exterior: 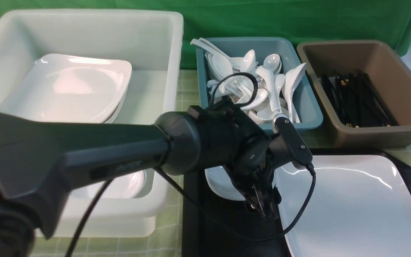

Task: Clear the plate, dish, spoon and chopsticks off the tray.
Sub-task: Use the left arm to grab a small plate from the dinner plate, then use the left arm to put the small plate into the large storage box on the left

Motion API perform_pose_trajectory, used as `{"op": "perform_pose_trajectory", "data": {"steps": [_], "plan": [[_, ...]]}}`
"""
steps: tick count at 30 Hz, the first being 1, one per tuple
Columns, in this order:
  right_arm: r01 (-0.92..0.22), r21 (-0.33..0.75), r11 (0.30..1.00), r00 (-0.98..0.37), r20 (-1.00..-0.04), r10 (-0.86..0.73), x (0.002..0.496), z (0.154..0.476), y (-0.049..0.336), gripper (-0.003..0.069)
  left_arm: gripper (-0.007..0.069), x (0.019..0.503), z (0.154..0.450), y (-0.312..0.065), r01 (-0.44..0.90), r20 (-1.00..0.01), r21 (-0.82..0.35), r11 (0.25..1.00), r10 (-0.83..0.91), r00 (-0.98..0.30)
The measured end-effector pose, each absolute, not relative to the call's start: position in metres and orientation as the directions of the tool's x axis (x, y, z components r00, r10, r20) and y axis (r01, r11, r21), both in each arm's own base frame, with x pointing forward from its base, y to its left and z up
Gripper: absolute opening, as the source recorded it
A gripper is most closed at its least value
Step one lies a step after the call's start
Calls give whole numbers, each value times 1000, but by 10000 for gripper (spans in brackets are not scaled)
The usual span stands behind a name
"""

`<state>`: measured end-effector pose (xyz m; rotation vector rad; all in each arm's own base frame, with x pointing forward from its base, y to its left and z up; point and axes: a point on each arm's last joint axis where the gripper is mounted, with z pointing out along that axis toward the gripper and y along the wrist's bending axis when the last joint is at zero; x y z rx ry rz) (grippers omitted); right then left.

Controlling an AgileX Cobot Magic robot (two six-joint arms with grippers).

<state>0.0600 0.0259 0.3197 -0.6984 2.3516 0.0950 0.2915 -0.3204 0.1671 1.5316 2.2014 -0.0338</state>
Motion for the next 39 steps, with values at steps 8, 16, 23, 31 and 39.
{"op": "perform_pose_trajectory", "data": {"steps": [8, 16, 23, 31, 39], "plan": [[-509, -112, 853, -639, -615, -462, 59, 319, 25, 38, 134, 291, 161, -321, 897, -363, 231, 377, 889, -280], [-509, -112, 853, -637, -618, -461, 59, 319, 26, 39, 24, 259, 230, -314, 899, -374, 215, 383, 882, -286], [-510, -98, 855, -586, -687, -429, 64, 324, 30, 49, 24, 214, 345, -280, 867, -576, 296, 401, 799, -172], [-524, -34, 851, -475, -817, -326, 71, 338, 41, 52, 24, 223, 378, -180, 735, -517, 378, 563, 787, -337], [-520, -25, 854, -449, -842, -299, 73, 341, 42, 56, 24, 250, 295, -123, 707, -383, 364, 606, 790, -480]]}}
